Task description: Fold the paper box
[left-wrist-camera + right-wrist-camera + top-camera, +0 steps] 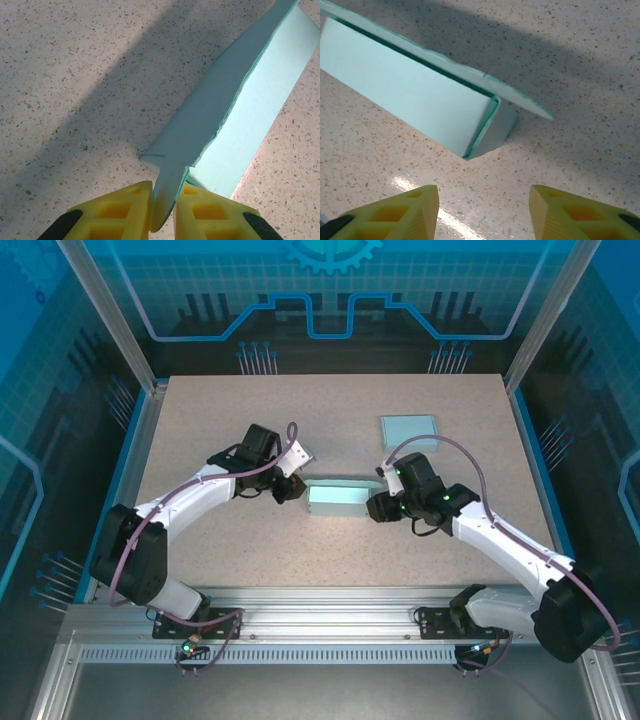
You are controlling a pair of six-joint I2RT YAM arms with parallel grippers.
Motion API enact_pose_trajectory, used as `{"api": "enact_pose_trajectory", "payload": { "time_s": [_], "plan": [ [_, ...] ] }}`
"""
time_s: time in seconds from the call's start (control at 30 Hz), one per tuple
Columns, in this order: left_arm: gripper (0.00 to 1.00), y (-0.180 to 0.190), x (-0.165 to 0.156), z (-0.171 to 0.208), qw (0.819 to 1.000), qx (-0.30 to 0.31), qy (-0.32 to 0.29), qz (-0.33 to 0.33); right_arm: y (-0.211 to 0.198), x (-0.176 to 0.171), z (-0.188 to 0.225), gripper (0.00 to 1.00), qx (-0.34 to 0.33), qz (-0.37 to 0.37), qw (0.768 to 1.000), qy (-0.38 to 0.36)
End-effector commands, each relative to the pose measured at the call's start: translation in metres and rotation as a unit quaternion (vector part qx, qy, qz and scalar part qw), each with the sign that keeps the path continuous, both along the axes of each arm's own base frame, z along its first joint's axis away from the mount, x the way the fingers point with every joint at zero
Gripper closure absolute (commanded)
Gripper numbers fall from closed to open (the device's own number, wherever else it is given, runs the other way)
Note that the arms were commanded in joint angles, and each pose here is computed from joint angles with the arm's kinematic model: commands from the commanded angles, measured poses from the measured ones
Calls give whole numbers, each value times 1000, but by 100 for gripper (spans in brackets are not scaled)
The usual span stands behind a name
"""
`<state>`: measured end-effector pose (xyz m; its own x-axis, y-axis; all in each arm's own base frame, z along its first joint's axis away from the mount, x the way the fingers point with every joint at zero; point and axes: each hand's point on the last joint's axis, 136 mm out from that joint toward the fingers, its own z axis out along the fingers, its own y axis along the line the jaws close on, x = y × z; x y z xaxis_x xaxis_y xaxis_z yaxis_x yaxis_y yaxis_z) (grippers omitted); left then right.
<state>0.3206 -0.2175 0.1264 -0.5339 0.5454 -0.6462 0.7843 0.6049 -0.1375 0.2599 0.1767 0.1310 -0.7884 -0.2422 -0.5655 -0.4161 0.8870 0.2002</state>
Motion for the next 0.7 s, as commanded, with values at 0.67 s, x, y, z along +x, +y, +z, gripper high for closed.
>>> {"api": "enact_pose_trajectory", "payload": {
  "time_s": [0.67],
  "plan": [
    [77, -3, 3, 5, 1000, 11, -13, -11, 16, 57, 22, 50, 2, 126, 992, -32]
  ]
}}
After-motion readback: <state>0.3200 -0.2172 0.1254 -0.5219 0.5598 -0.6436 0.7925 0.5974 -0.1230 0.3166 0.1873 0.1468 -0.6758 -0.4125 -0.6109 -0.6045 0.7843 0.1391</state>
